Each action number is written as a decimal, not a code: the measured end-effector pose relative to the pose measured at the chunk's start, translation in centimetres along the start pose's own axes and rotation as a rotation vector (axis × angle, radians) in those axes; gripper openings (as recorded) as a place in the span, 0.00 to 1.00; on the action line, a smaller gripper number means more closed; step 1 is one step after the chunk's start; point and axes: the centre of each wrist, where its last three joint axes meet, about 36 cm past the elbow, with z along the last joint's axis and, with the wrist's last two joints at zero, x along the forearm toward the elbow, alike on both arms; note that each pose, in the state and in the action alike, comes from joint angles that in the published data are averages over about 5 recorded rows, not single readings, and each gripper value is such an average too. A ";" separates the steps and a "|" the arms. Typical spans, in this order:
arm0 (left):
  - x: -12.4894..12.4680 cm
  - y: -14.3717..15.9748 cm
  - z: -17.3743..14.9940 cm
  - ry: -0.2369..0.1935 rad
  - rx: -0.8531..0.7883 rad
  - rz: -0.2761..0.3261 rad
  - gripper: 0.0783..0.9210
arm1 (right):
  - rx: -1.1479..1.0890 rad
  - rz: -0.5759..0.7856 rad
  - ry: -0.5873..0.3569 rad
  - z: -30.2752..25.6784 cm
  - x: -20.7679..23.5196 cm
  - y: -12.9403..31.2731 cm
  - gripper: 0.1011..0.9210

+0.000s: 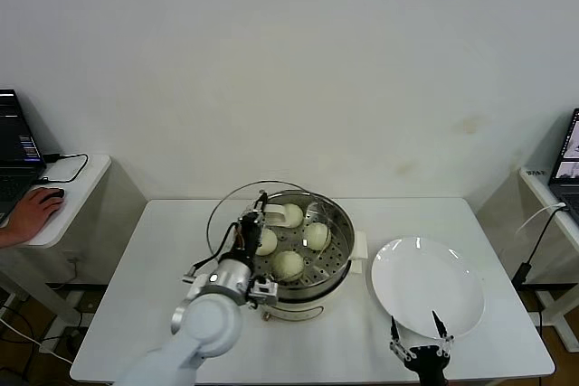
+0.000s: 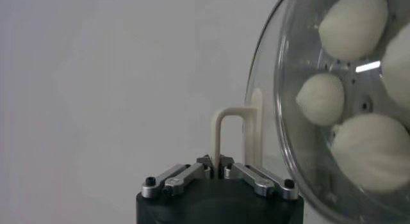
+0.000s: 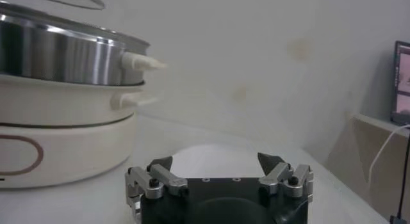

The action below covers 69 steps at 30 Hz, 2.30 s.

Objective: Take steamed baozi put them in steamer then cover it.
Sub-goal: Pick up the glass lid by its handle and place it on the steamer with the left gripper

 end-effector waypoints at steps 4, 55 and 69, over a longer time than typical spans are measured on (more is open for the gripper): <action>-0.7 -0.3 -1.2 -0.011 -0.004 -0.004 0.08 | 0.001 -0.004 0.005 0.2 0.0 0.2 0.88; -2.3 -2.7 -4.5 -0.052 0.026 0.053 0.08 | 0.005 -0.033 0.031 1.1 0.5 1.0 0.88; -1.3 -2.4 -4.3 -0.056 0.060 0.030 0.42 | 0.003 -0.049 0.032 1.2 0.5 1.4 0.88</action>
